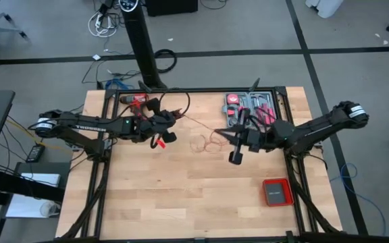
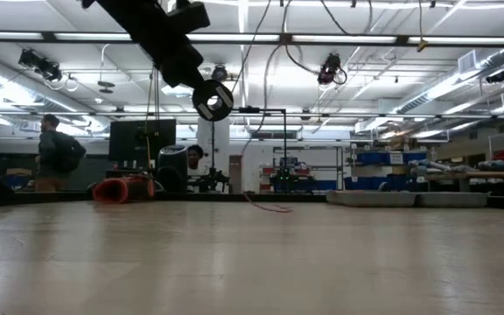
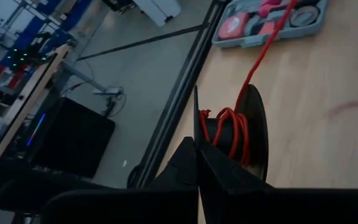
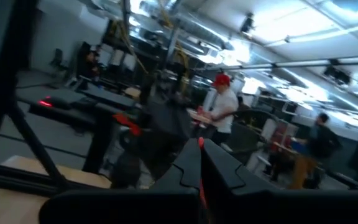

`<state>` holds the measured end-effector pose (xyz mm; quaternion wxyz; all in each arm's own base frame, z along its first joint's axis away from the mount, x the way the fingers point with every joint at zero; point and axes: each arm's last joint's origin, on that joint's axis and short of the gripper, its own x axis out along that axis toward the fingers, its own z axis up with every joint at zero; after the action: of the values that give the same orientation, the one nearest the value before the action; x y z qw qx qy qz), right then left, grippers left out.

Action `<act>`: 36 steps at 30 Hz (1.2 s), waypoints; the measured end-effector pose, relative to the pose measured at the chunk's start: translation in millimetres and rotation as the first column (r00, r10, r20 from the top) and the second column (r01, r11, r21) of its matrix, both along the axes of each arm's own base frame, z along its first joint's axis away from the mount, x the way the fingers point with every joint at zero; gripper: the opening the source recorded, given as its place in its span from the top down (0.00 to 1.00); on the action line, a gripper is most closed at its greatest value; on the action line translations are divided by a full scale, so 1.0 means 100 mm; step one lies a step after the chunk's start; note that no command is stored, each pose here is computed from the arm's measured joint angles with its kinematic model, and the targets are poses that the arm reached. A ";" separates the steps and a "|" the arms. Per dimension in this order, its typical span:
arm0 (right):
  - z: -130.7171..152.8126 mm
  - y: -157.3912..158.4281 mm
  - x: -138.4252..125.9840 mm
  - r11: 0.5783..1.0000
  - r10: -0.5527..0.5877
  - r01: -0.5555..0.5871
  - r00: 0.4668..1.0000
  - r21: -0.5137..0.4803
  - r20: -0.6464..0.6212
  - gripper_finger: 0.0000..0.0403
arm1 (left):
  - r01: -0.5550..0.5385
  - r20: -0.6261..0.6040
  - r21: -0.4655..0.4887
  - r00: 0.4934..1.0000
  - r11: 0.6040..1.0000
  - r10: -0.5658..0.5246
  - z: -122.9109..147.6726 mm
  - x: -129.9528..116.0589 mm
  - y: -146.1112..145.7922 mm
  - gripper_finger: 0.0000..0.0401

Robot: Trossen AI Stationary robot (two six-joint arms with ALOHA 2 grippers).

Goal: Coil cords
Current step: Coil the red wire on the black spool

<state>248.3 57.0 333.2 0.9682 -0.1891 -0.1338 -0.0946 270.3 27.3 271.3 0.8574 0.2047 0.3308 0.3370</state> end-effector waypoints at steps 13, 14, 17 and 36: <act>-0.02 0.26 0.56 0.991 0.100 -0.103 0.994 -0.082 -0.032 1.00 | -0.038 0.165 0.044 0.986 0.998 0.030 0.14 0.08 0.01 1.00; -0.02 0.27 0.60 0.990 0.107 -0.109 0.994 -0.085 -0.035 1.00 | -0.037 0.192 0.042 0.981 0.998 0.028 0.16 0.09 0.01 1.00; -0.06 0.30 0.69 0.989 0.112 -0.116 0.992 -0.092 -0.049 1.00 | -0.013 0.273 0.031 0.962 0.999 0.004 0.22 0.13 0.01 1.00; -0.40 0.38 0.74 0.982 0.120 -0.162 0.931 -0.097 -0.343 1.00 | 0.259 0.613 0.040 0.756 0.965 -0.229 0.55 0.23 -0.06 1.00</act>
<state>322.2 94.7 293.5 0.9675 -0.2520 0.0145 0.0173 293.4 21.8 326.8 0.9591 0.1054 0.0136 0.2625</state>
